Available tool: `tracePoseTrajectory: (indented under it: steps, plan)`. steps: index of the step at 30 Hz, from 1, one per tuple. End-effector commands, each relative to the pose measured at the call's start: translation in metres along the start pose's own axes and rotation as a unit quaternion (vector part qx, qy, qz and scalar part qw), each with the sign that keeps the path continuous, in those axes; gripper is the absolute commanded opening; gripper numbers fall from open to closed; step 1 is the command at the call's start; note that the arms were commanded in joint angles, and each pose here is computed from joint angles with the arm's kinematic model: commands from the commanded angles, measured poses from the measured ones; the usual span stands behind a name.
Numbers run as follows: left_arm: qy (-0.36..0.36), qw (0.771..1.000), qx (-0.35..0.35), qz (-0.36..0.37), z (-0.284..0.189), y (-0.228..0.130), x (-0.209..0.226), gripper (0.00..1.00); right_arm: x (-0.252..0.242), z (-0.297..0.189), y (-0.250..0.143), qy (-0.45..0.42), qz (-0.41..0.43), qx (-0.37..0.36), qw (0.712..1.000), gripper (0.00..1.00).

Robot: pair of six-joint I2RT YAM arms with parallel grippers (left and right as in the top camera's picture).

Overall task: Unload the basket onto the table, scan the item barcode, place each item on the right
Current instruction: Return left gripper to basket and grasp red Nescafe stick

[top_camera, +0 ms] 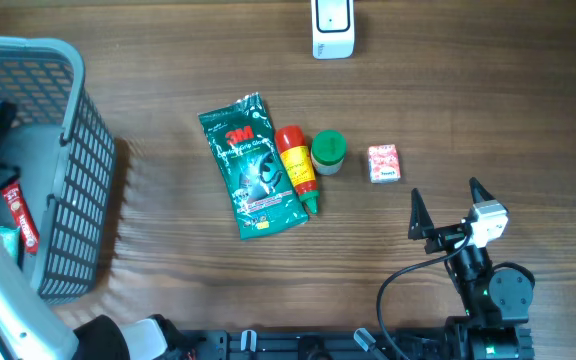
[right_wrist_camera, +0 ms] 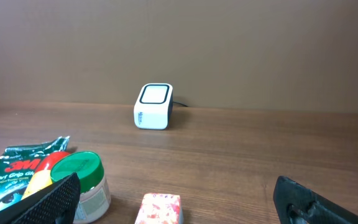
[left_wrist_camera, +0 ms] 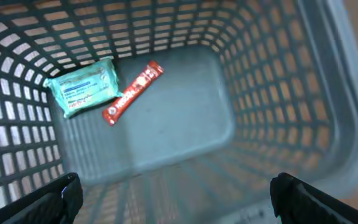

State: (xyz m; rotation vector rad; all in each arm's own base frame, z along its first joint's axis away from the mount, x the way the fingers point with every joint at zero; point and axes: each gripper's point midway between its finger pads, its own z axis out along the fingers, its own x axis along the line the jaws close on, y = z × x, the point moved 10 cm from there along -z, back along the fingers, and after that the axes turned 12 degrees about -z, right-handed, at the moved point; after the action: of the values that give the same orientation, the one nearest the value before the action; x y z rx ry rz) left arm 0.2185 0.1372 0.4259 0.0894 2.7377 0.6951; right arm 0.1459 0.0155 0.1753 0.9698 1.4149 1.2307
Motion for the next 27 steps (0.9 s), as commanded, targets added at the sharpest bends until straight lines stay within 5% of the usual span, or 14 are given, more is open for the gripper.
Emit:
tracePoseTrajectory:
  steps: [1,7,10,14,27]
  plan:
    - [0.021,0.999,0.042,-0.007,0.039,0.004,0.015,1.0,0.0,0.0,0.001,-0.003,-0.007,-0.006,1.0,1.0]
    - [0.087,0.994,0.069,-0.019,0.138,-0.009,0.05,0.99,0.0,0.0,0.001,-0.003,-0.007,-0.006,1.0,1.0]
    - [0.108,0.99,0.081,-0.04,0.182,-0.024,0.076,0.9,0.0,0.0,0.001,-0.003,-0.007,-0.006,1.0,1.0]
    - [0.11,0.989,0.076,-0.065,0.228,-0.044,0.105,1.0,0.0,0.0,0.001,-0.003,-0.007,-0.006,1.0,1.0]
    - [0.092,0.992,0.054,-0.071,0.29,-0.059,0.112,1.0,0.0,0.0,0.001,-0.003,-0.007,-0.006,1.0,1.0]
